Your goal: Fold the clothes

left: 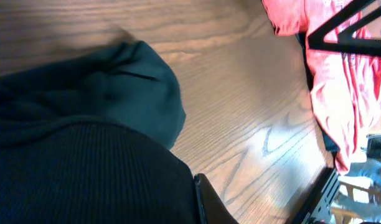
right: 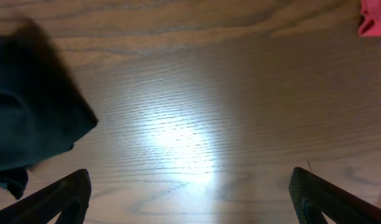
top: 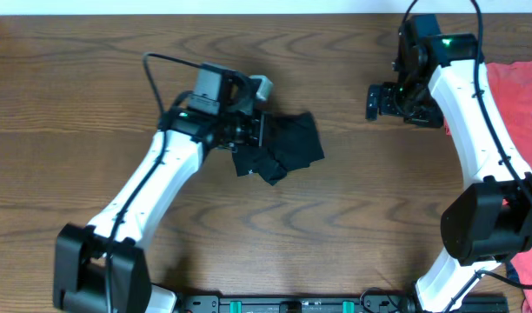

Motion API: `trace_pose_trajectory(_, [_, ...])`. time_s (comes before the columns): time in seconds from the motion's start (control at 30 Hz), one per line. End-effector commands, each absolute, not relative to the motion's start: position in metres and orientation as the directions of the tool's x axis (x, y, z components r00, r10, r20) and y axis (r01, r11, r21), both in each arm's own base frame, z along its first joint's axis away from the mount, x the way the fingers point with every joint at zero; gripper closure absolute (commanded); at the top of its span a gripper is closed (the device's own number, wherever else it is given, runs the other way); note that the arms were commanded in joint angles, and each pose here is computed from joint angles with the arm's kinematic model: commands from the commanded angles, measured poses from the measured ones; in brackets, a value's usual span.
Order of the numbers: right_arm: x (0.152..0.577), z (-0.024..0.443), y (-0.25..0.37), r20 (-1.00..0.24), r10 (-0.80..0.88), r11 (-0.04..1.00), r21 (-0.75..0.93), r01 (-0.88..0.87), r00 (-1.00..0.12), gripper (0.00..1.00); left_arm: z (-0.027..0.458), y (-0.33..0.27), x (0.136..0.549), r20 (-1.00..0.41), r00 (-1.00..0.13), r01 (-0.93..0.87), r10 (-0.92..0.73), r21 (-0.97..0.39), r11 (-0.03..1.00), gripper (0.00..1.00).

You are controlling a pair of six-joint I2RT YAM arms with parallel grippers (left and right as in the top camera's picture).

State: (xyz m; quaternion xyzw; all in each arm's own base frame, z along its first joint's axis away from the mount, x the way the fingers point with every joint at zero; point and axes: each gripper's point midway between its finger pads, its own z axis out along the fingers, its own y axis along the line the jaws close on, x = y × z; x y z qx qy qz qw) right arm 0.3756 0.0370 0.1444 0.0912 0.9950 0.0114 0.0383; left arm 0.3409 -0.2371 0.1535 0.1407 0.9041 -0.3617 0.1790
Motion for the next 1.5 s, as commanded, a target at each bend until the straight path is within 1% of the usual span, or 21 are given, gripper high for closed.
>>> trace_pose_trajectory(0.0, [0.380, 0.154, 0.022, -0.103, 0.231, 0.973, 0.027, 0.229, -0.968, 0.01, 0.136, -0.259, 0.333, -0.395, -0.903, 0.397, 0.172, -0.609, 0.686, 0.94])
trace_pose_trajectory(0.17, [0.380, 0.153, 0.012, -0.100, 0.257, 0.966, 0.027, 0.256, -0.961, 0.01, 0.109, -0.296, 0.320, -0.378, -0.891, 0.445, 0.253, -0.613, 0.652, 0.94])
trace_pose_trajectory(0.3, [0.378, 0.153, 0.007, -0.095, 0.268, 0.963, 0.025, 0.267, -0.959, 0.01, 0.093, -0.317, 0.316, -0.368, -0.889, 0.454, 0.273, -0.624, 0.636, 0.94])
trace_pose_trajectory(0.47, [0.378, 0.153, 0.007, -0.095, 0.268, 0.963, 0.025, 0.267, -0.959, 0.01, 0.068, -0.332, 0.317, -0.355, -0.890, 0.453, 0.286, -0.631, 0.630, 0.94])
trace_pose_trajectory(0.53, [0.379, 0.153, 0.007, -0.095, 0.269, 0.963, 0.025, 0.268, -0.958, 0.01, 0.059, -0.333, 0.319, -0.341, -0.898, 0.438, 0.278, -0.635, 0.636, 0.91])
trace_pose_trajectory(0.6, [0.379, 0.153, 0.007, -0.097, 0.269, 0.963, 0.026, 0.268, -0.958, 0.01, 0.050, -0.334, 0.321, -0.337, -0.899, 0.435, 0.279, -0.636, 0.638, 0.90])
trace_pose_trajectory(0.7, [0.380, 0.153, 0.007, -0.099, 0.269, 0.963, 0.026, 0.267, -0.958, 0.01, 0.049, -0.336, 0.325, -0.352, -0.895, 0.444, 0.274, -0.635, 0.633, 0.90])
trace_pose_trajectory(0.8, [0.380, 0.153, 0.007, -0.099, 0.268, 0.963, 0.026, 0.267, -0.958, 0.01, 0.059, -0.339, 0.335, -0.369, -0.895, 0.441, 0.251, -0.641, 0.629, 0.90])
trace_pose_trajectory(0.83, [0.380, 0.153, 0.007, -0.099, 0.269, 0.963, 0.026, 0.267, -0.958, 0.01, 0.062, -0.340, 0.338, -0.378, -0.893, 0.444, 0.246, -0.641, 0.627, 0.84])
trace_pose_trajectory(0.87, [0.380, 0.153, 0.007, -0.099, 0.269, 0.963, 0.026, 0.267, -0.958, 0.01, 0.066, -0.341, 0.341, -0.387, -0.889, 0.449, 0.243, -0.640, 0.623, 0.72])
trace_pose_trajectory(0.9, [0.380, 0.153, 0.007, -0.099, 0.268, 0.963, 0.026, 0.267, -0.958, 0.01, 0.069, -0.342, 0.344, -0.395, -0.887, 0.453, 0.240, -0.640, 0.621, 0.71])
trace_pose_trajectory(0.93, [0.380, 0.153, 0.007, -0.100, 0.268, 0.963, 0.026, 0.267, -0.958, 0.01, 0.072, -0.344, 0.346, -0.403, -0.884, 0.458, 0.238, -0.640, 0.617, 0.67])
trace_pose_trajectory(1.0, [0.380, 0.153, 0.007, -0.099, 0.268, 0.963, 0.026, 0.267, -0.958, 0.01, 0.080, -0.347, 0.351, -0.421, -0.876, 0.469, 0.233, -0.639, 0.610, 0.31])
trace_pose_trajectory(1.07, [0.380, 0.153, 0.007, -0.099, 0.268, 0.963, 0.026, 0.267, -0.958, 0.01, 0.089, -0.351, 0.357, -0.443, -0.867, 0.483, 0.227, -0.637, 0.602, 0.17])
trace_pose_trajectory(1.17, [0.380, 0.154, 0.007, -0.102, 0.268, 0.963, 0.027, 0.267, -0.958, 0.01, 0.101, -0.354, 0.367, -0.478, -0.852, 0.499, 0.213, -0.622, 0.603, 0.13])
trace_pose_trajectory(1.3, [0.380, 0.154, 0.007, -0.102, 0.268, 0.963, 0.027, 0.267, -0.958, 0.01, 0.117, -0.357, 0.381, -0.518, -0.833, 0.517, 0.192, -0.608, 0.602, 0.13])
trace_pose_trajectory(1.4, [0.380, 0.154, 0.007, -0.102, 0.268, 0.963, 0.027, 0.267, -0.958, 0.01, 0.123, -0.348, 0.397, -0.525, -0.839, 0.481, 0.143, -0.593, 0.646, 0.12])
trace_pose_trajectory(1.47, [0.380, 0.154, 0.007, -0.102, 0.268, 0.964, 0.027, 0.266, -0.958, 0.01, 0.128, -0.341, 0.407, -0.530, -0.840, 0.466, 0.117, -0.594, 0.655, 0.12])
